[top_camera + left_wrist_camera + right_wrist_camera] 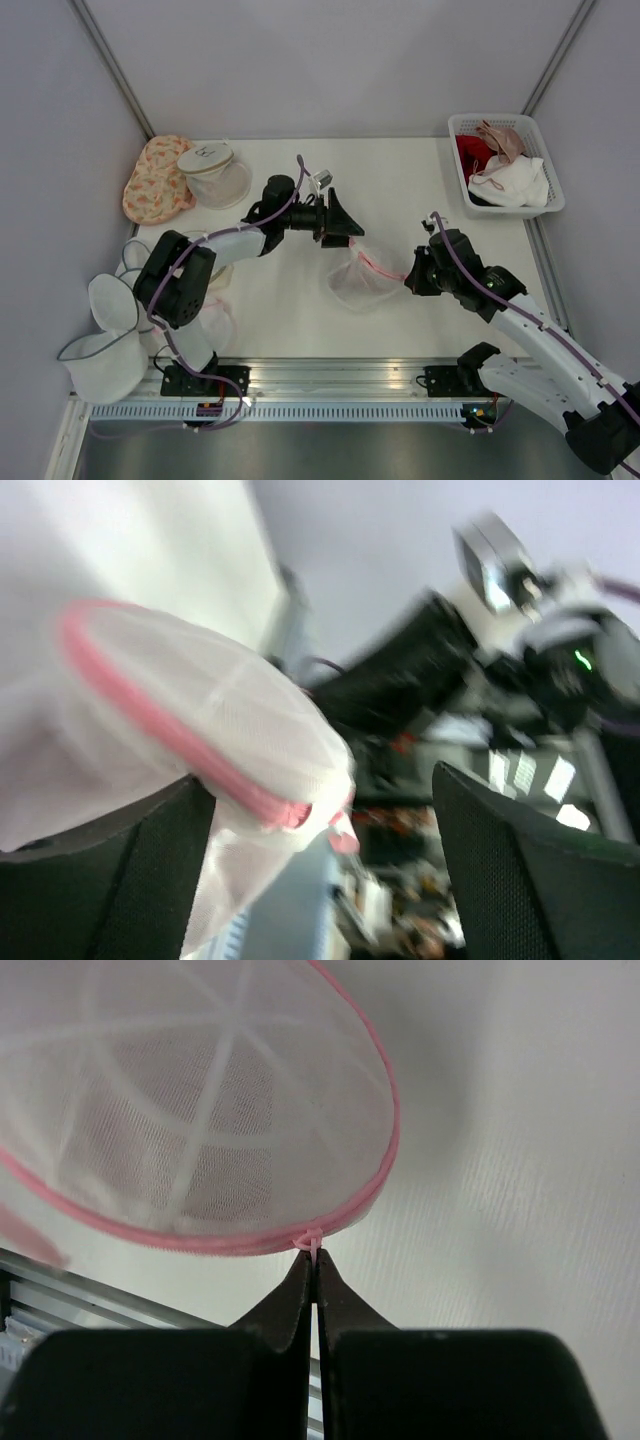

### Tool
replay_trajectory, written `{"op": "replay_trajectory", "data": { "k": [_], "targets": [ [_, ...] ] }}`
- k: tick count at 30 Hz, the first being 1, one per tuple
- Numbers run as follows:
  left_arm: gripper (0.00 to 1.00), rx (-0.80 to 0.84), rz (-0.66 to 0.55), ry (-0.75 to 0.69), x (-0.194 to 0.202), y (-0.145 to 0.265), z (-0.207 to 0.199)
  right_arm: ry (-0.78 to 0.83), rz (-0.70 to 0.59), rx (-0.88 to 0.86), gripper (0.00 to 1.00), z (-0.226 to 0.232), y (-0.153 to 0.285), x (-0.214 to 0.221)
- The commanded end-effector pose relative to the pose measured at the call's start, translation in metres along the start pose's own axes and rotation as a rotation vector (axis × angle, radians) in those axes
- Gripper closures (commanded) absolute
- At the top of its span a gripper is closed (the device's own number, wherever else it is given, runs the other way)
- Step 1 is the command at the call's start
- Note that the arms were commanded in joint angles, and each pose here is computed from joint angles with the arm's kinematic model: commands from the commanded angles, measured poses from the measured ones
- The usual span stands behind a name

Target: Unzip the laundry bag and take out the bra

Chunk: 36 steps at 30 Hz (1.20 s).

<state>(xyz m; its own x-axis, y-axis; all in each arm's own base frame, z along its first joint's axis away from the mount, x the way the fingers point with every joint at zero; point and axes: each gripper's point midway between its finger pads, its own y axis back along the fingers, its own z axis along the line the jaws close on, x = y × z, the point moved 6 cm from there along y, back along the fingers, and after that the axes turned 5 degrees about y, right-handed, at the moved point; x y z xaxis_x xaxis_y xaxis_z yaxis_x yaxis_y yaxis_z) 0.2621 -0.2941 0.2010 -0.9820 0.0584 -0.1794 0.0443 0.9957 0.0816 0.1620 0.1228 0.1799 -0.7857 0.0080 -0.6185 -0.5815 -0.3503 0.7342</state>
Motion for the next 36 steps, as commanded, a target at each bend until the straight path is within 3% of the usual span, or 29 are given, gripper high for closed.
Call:
{"op": "replay_trajectory", "data": {
  "k": [1, 6, 8, 9, 12, 13, 19, 31, 36],
  "targets": [
    [0.08, -0.365, -0.127, -0.126, -0.017, 0.014, 0.016, -0.002, -0.056, -0.004, 1.00, 0.003, 0.010, -0.013],
    [0.04, -0.616, -0.380, -0.144, -0.008, 0.051, -0.010, -0.013, -0.063, -0.034, 0.99, 0.007, 0.009, -0.013],
    [0.04, -0.705, -0.432, -0.082, 0.011, 0.065, -0.003, -0.007, -0.049, -0.114, 0.99, 0.015, 0.009, -0.011],
    [0.03, -0.673, -0.459, -0.105, 0.022, 0.069, -0.020, 0.004, -0.072, -0.174, 1.00, 0.023, 0.009, -0.015],
    [0.03, -0.629, -0.456, -0.045, 0.057, 0.071, -0.022, 0.014, -0.066, -0.480, 1.00, 0.056, 0.011, -0.012],
    [0.02, -0.597, -0.438, 0.001, 0.069, 0.068, -0.019, 0.018, 0.003, -0.619, 1.00, 0.068, 0.013, 0.000],
    [0.02, -0.469, -0.368, 0.120, 0.116, 0.043, -0.023, 0.077, 0.018, -0.890, 1.00, 0.116, 0.024, 0.007],
    [0.03, -0.403, -0.537, 0.212, 0.118, 0.047, -0.024, 0.157, 0.090, -0.847, 0.99, 0.134, 0.010, 0.034],
    [0.07, -0.414, -0.470, 0.207, 0.120, 0.037, -0.023, 0.168, 0.085, -0.803, 1.00, 0.133, 0.004, 0.036]
  ]
}}
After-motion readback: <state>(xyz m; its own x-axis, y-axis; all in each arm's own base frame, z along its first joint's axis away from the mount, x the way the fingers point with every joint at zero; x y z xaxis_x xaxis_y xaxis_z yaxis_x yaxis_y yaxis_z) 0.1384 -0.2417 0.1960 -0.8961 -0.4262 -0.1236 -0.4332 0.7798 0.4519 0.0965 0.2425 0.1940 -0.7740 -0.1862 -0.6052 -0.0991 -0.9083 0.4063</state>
